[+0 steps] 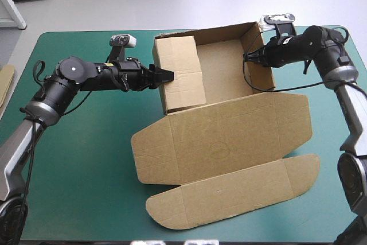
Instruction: Fold the box
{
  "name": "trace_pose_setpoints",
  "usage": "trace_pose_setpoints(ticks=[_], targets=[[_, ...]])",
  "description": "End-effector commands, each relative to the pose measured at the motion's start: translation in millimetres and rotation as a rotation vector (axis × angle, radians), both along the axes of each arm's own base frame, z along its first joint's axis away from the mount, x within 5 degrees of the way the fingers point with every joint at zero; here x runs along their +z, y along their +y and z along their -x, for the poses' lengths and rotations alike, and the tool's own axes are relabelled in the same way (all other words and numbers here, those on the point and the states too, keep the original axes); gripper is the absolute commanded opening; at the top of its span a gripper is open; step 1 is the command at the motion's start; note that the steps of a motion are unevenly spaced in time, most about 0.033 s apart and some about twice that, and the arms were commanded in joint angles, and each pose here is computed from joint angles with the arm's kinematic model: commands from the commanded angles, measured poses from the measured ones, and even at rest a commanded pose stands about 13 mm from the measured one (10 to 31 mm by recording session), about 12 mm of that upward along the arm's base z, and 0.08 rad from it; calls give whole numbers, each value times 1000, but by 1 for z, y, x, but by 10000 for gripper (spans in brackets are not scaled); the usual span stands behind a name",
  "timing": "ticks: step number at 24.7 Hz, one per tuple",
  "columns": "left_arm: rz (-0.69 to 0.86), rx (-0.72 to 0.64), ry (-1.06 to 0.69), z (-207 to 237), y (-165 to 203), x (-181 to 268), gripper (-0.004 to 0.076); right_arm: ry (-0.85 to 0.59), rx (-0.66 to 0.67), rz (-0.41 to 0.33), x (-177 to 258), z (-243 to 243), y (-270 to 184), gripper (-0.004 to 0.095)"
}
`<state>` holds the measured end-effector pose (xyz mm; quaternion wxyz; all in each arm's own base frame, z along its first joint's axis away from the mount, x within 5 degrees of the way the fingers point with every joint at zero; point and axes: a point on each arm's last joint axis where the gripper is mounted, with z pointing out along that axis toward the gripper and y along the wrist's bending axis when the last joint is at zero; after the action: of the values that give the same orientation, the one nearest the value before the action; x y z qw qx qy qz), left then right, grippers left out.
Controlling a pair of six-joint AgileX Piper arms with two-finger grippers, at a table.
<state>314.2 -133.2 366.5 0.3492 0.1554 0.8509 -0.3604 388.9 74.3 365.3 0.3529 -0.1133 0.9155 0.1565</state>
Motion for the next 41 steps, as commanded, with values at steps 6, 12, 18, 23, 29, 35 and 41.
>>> trace_pose_setpoints(ticks=[6,12,18,23,29,35,41], targets=[[-208,88,-3,7,-19,30,420,-46,-35,-166,27,9,17,1],[-352,102,51,-8,-37,20,391,-40,-23,-178,27,11,25,2],[-424,109,118,-26,-47,5,370,-23,-15,-195,25,12,33,1],[-481,138,137,-30,-44,-2,360,-17,-16,-220,24,10,35,1],[-487,150,95,-35,-44,-2,-6,47,29,-179,11,9,39,1],[-561,176,73,-43,-39,-9,-9,54,85,56,-3,20,74,1],[-630,159,151,-51,-41,-34,-9,136,63,115,-23,14,74,2]])
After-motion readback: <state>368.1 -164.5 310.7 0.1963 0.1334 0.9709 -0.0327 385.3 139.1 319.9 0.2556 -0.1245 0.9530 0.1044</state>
